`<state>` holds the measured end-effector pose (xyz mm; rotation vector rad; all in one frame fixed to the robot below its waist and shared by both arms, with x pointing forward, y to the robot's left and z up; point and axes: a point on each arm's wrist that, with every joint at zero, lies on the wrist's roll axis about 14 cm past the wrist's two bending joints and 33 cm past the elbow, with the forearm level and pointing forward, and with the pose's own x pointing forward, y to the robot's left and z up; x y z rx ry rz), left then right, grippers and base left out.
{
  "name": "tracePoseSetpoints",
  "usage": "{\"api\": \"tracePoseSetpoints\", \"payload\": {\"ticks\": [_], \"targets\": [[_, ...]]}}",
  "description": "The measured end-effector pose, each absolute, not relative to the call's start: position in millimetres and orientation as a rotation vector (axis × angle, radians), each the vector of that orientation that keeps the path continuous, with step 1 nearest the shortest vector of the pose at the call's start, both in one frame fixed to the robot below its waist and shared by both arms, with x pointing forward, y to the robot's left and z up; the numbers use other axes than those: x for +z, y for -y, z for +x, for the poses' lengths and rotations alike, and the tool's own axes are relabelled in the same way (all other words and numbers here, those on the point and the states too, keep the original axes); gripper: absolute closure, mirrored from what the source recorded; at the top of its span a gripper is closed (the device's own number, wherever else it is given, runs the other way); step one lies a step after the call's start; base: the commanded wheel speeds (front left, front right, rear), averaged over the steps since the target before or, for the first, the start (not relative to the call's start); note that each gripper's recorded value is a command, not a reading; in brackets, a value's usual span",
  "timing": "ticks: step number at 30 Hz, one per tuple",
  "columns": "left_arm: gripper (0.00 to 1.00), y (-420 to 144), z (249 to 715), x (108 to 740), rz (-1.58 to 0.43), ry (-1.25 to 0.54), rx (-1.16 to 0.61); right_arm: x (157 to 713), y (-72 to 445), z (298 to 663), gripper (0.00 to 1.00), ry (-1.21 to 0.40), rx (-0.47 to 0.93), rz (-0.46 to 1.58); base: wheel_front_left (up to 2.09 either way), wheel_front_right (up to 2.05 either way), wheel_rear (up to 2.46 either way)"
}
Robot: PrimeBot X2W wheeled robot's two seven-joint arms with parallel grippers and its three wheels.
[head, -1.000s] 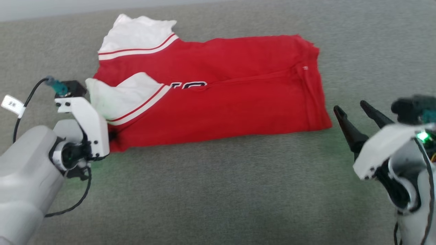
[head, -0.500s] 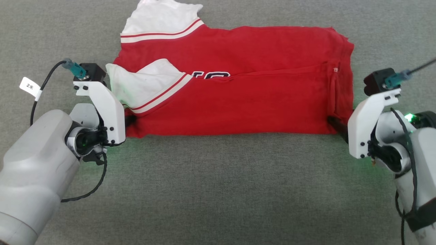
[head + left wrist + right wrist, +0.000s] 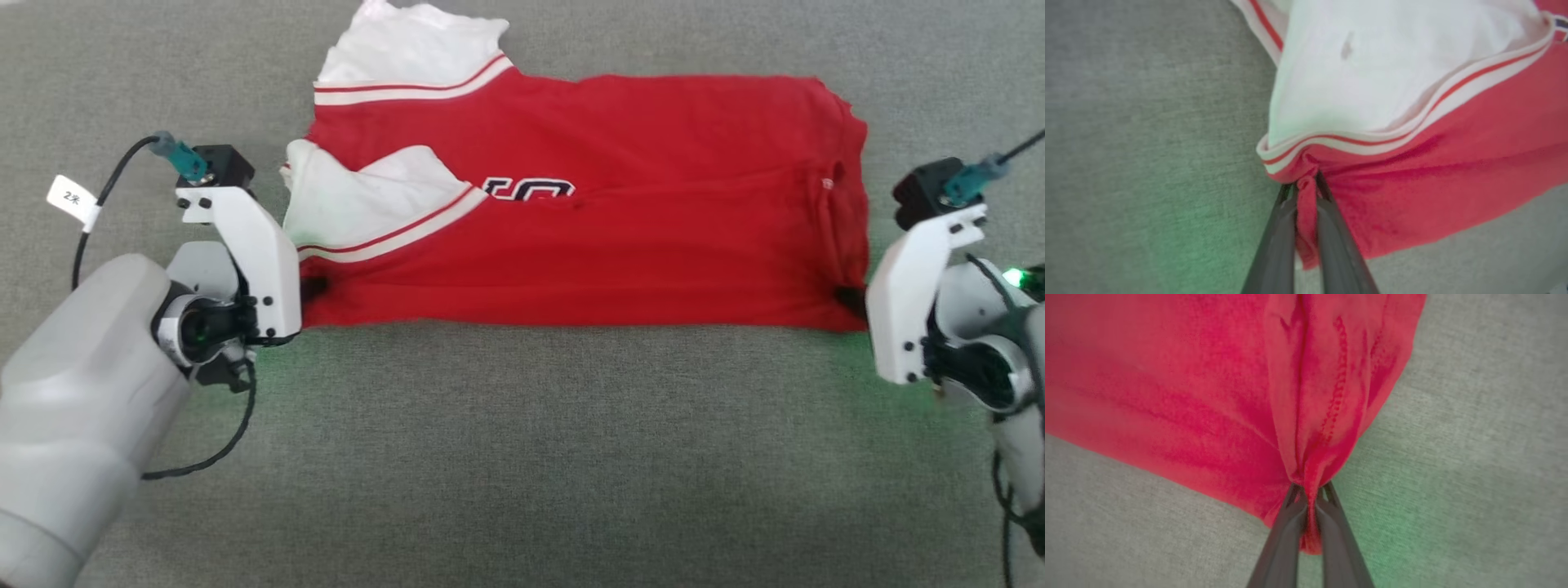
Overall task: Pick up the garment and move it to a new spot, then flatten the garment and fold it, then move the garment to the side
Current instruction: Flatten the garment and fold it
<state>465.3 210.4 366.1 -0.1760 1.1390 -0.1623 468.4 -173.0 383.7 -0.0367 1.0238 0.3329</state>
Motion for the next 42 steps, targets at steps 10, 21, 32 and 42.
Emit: {"api": "tracePoseSetpoints", "payload": {"ticks": [10, 21, 32, 42], "targets": [[1.00, -231.3, 428.5, 381.0, -0.130, -1.174, -0.115, 407.3, 176.6, 447.2, 1.00, -1.034, 0.378, -0.082, 0.00, 0.00, 0.00], [0.83, -215.6, 363.9, 371.3, -0.147, -1.237, -0.123, 390.0, 181.4, 400.1, 0.97, -1.139, 0.390, -0.077, 0.00, 0.00, 0.00], [0.00, -211.8, 366.3, 370.1, -0.142, -1.223, -0.130, 389.1, 171.6, 397.1, 0.00, -1.059, 0.379, -0.035, 0.00, 0.00, 0.00], [0.00, -221.9, 446.1, 440.2, 0.032, -1.010, -0.170, 472.2, 190.6, 436.9, 0.00, -0.601, 0.261, 0.049, 0.00, 0.00, 0.00]]}}
